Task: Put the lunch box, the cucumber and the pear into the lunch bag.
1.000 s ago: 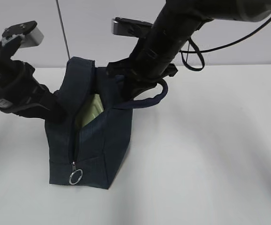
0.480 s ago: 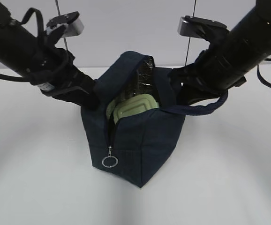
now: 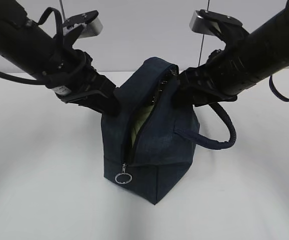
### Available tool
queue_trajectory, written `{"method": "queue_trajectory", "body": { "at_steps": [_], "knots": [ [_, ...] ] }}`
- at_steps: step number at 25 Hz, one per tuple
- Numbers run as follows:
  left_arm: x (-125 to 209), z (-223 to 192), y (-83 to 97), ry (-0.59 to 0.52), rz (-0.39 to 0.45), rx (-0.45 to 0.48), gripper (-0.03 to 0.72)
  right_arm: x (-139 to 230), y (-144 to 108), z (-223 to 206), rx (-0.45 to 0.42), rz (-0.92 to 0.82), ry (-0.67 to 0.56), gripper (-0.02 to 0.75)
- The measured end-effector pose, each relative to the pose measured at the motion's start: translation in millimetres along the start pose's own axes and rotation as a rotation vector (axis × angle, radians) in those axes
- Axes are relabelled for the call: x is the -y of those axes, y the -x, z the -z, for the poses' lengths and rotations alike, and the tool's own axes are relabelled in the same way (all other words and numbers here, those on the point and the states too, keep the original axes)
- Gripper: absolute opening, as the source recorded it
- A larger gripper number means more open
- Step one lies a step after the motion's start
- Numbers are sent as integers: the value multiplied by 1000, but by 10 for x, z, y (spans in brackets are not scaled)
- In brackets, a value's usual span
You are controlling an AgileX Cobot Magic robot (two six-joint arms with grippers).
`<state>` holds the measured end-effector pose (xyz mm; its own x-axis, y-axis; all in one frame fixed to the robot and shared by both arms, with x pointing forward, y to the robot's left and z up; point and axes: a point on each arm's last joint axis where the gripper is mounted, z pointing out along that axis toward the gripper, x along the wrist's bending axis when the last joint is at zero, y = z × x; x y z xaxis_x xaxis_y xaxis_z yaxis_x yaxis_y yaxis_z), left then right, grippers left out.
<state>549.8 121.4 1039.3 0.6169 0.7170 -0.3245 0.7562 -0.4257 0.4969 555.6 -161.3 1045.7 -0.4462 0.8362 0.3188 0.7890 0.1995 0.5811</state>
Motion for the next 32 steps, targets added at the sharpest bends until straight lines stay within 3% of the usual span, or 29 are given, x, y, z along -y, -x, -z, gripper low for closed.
{"method": "queue_trajectory", "body": {
  "at_steps": [4, 11, 17, 23, 27, 32],
  "knots": [
    [-16, 145, 62, 42, -16, -7, 273, -27, -50, 8, -53, -7, 29, 549],
    [175, 450, 174, 171, -33, -64, 278, -60, -208, 394, -67, 98, 121, 557],
    [520, 685, 255, 320, -90, -140, 278, 317, -418, 859, -69, 232, 301, 467],
    [752, 767, 318, 423, -154, -150, 274, 917, -526, 774, -105, 310, 468, 431],
    [902, 690, 319, 437, -172, -134, 274, 1227, -518, 586, -115, 357, 435, 426],
    [1068, 571, 269, 404, -143, -140, 274, 1356, -468, 488, -108, 360, 390, 360]
  ]
}}
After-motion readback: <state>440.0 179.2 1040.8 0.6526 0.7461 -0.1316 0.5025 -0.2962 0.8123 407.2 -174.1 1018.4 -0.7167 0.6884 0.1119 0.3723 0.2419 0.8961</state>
